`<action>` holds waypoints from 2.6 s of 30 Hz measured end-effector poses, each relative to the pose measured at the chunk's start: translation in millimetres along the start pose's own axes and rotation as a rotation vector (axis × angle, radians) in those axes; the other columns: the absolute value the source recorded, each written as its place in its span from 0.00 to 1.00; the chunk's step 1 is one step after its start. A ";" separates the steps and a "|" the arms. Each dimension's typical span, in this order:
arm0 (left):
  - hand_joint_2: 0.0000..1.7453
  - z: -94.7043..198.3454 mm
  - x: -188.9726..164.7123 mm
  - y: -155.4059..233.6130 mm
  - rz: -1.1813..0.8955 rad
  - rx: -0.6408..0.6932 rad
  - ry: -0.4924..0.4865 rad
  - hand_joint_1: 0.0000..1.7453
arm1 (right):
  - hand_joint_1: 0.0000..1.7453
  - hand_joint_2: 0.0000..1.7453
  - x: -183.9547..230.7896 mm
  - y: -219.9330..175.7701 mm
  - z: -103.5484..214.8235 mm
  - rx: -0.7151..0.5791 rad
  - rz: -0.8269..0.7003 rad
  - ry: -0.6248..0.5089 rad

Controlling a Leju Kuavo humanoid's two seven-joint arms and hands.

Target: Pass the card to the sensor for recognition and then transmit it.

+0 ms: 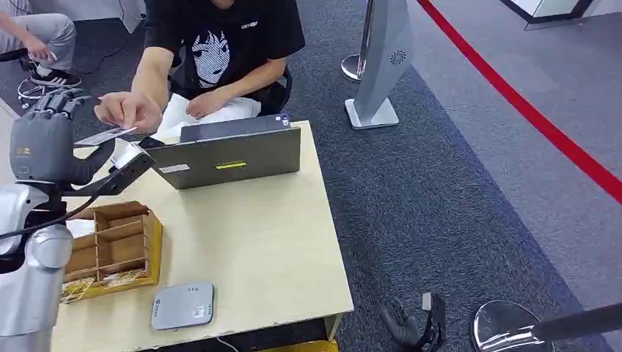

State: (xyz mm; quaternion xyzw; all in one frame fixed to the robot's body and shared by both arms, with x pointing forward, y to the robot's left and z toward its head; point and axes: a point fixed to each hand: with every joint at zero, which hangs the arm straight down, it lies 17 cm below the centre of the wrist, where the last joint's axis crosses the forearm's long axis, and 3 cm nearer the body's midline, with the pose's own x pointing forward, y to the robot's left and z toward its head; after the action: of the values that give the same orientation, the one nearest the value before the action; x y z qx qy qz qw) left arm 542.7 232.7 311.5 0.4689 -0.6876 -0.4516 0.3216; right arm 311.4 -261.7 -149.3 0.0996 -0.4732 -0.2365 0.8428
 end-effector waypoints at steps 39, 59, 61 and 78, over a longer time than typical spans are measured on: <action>1.00 178.0 89.8 -91.8 0.257 -0.178 -0.018 1.00 | 0.00 1.00 -2.1 -29.9 6.5 -0.044 -0.008 -0.036; 1.00 251.2 175.7 -219.2 0.521 -0.558 0.000 1.00 | 0.00 1.00 8.1 -20.4 -2.1 -0.021 0.036 -0.042; 1.00 251.9 180.3 -222.0 0.523 -0.568 -0.009 1.00 | 0.00 1.00 9.4 -19.7 -3.0 -0.021 0.041 -0.045; 1.00 115.6 121.7 -57.2 0.245 -0.025 -0.063 1.00 | 0.00 1.00 -6.0 -12.4 5.9 0.008 0.068 -0.007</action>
State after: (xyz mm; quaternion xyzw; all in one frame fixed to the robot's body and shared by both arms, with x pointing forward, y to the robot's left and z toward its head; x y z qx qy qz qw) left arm 419.9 147.1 216.5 0.3627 -0.7438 -0.4321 0.3586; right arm 300.0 -269.1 -155.5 0.0860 -0.4802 -0.2061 0.8482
